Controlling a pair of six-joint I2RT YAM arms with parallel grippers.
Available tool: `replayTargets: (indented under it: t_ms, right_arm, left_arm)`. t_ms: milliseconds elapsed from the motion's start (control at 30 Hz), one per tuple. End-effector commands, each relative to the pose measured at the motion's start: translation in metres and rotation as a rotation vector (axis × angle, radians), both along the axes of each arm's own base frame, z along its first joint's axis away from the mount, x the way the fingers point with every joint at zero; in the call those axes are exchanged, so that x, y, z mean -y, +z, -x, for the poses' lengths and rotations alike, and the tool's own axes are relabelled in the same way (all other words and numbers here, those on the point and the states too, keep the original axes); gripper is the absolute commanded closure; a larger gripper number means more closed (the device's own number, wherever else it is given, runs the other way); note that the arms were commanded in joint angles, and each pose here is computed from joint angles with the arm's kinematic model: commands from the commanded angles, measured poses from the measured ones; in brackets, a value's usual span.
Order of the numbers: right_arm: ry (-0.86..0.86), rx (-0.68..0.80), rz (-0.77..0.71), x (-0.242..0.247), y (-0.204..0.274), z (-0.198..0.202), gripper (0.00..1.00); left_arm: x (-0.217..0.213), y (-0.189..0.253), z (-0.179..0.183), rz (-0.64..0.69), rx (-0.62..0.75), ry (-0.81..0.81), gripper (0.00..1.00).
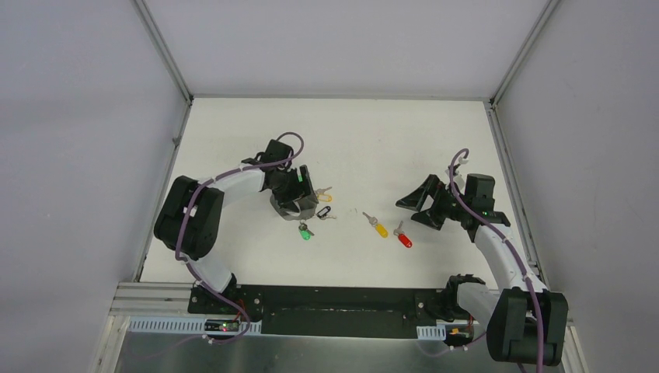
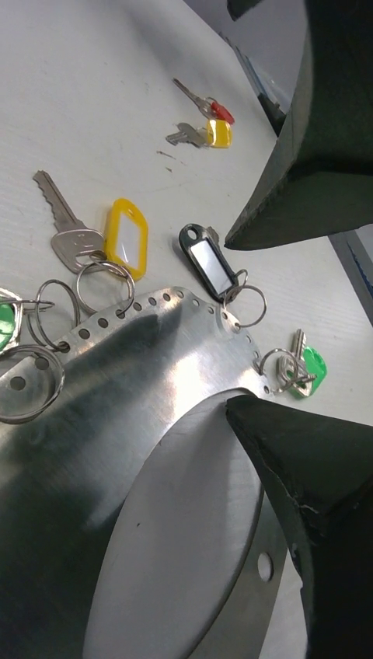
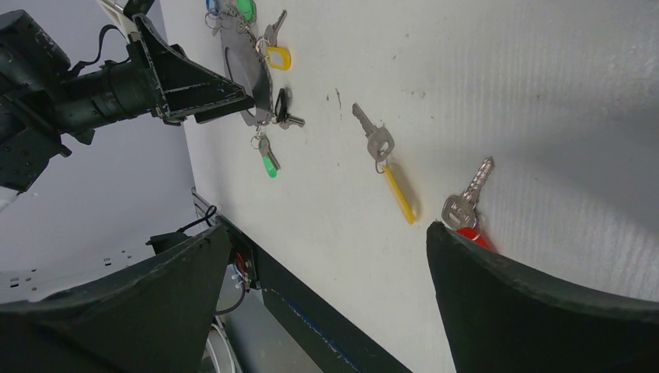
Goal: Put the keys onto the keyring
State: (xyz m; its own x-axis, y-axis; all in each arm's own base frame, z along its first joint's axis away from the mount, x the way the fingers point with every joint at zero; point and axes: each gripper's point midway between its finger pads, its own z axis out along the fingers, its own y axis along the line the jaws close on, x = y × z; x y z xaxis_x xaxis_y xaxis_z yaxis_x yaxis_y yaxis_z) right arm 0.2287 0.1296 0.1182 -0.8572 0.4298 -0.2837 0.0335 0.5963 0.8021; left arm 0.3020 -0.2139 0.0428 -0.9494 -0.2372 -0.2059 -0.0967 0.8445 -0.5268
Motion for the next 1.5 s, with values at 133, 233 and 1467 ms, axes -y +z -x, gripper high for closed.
replayTargets:
  t_ms: [133,233,1467]
  right_arm:
    - [0.011,0.059,-0.046,-0.004,0.023,-0.010,0.00]
    - [0.011,0.052,-0.049,-0.004,0.022,-0.010,0.00]
    - [0.359,-0.098,0.320,-0.118,0.007,0.004,0.20]
  left_arm:
    - [0.016,-0.010,0.062,-0.006,-0.078,-0.018,0.27]
    - [0.026,-0.002,0.078,0.012,-0.071,-0.022,0.27]
    - [-0.049,0.057,0.105,0.227,0.034,0.198,0.37]
